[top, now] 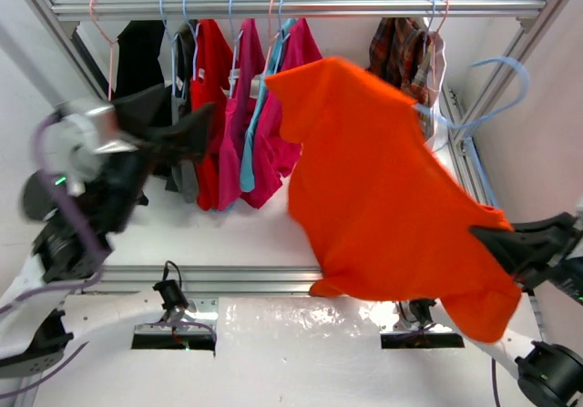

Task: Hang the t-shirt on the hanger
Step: Place the hanger at the clothesline.

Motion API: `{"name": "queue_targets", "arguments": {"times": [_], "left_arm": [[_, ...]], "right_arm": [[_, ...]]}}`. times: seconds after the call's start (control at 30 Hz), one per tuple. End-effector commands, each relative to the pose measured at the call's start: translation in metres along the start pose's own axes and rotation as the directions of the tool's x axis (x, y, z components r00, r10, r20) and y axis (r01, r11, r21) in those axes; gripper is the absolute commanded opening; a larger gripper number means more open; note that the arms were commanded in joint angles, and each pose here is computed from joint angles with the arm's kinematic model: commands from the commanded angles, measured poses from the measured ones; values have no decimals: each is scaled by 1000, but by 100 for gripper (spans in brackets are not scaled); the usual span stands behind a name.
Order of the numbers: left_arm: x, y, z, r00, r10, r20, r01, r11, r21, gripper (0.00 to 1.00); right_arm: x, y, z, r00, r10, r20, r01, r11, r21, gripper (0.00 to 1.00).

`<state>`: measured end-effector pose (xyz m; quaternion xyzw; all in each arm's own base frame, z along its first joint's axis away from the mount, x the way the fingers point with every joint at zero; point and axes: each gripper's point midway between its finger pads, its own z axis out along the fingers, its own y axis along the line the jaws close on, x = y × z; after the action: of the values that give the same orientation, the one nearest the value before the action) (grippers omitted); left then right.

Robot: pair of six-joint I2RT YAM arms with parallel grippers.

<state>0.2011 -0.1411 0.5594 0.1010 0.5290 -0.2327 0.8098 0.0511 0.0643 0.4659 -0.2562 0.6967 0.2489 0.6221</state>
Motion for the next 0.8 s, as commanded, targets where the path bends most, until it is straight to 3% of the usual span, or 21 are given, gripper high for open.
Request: {"name": "queue_targets", "arguments": {"times": [0.0, 0.13, 0.27, 0.4, 0.5, 0.6, 0.7, 0.77], "left_arm": [[-3, 37, -19, 997, -80, 25, 83, 979, -187, 92], [44, 36, -26, 990, -72, -118, 48, 979, -199, 92], [124, 25, -38, 948, -57, -313, 1, 984, -176, 92], [185, 17, -50, 903, -47, -428, -18, 989, -148, 92], [206, 14, -55, 894, -43, -445, -16, 991, -130, 93], [204, 15, -58, 897, -37, -441, -18, 992, -121, 93], [203, 22, -64, 904, -34, -426, -31, 989, -145, 96], [201, 26, -66, 910, -40, -413, -28, 987, -158, 98]], "right_arm": [[0, -39, 6, 995, 99, -10, -94, 967, 235, 0], [17, -58, 40, 985, 120, -128, -72, 942, 327, 0], [28, -78, 89, 981, 142, -133, -76, 909, 409, 0], [37, -89, 154, 962, 183, -202, -77, 892, 445, 0], [27, -103, 191, 968, 212, -136, -117, 855, 505, 0], [4, -124, 227, 963, 269, 20, -232, 788, 571, 0], [-13, -129, 244, 949, 307, 77, -296, 777, 556, 0], [0, -143, 267, 935, 352, 37, -305, 750, 587, 0]]}}
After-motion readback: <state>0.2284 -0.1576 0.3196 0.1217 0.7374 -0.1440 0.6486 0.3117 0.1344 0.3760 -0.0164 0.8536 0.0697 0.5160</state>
